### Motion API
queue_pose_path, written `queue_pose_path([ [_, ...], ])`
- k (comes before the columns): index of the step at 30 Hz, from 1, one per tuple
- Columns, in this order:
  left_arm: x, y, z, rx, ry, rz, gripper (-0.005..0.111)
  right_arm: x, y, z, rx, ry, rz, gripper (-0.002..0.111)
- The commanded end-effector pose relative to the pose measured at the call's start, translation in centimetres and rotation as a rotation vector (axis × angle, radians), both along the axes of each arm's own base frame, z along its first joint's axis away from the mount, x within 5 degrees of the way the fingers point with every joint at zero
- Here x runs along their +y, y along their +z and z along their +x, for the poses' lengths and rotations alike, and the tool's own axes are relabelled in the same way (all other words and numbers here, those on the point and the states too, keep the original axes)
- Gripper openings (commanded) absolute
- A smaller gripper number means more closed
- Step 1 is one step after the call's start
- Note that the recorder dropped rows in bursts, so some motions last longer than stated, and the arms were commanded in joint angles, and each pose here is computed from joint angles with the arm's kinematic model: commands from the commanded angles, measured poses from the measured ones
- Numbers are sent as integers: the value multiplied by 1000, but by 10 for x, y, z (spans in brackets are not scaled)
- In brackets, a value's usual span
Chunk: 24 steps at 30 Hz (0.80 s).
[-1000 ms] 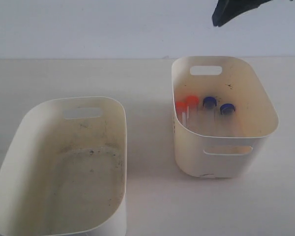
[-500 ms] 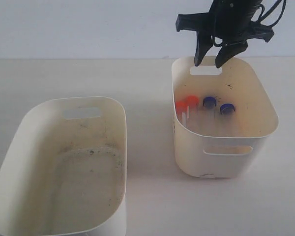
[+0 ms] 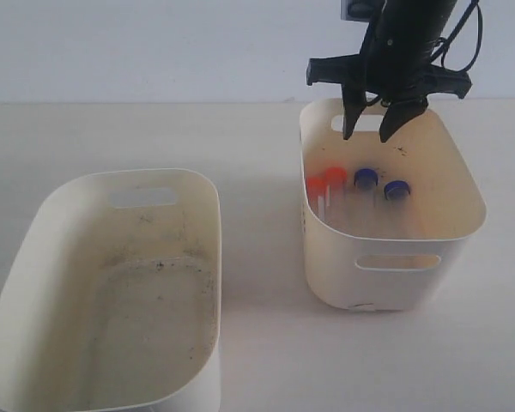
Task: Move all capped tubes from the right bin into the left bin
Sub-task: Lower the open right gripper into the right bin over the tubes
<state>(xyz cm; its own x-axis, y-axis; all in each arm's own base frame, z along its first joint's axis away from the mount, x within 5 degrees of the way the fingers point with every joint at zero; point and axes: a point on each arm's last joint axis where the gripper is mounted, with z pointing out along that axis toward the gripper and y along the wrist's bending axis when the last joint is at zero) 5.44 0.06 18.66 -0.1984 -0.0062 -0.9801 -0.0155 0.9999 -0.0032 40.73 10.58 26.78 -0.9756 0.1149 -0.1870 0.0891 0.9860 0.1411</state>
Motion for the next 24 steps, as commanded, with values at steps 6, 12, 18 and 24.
queue_pose_path([
  [6,0,1,0,-3,4,-7,4,1,-14,5,33,-16,-13,46],
  [12,0,1,0,-3,4,-7,4,0,-26,4,65,-14,-37,46],
  [18,0,1,0,-3,4,-7,4,-7,-37,1,91,-15,-104,46],
  [24,0,1,0,-3,4,-7,4,-6,-44,1,110,-23,-96,46],
])
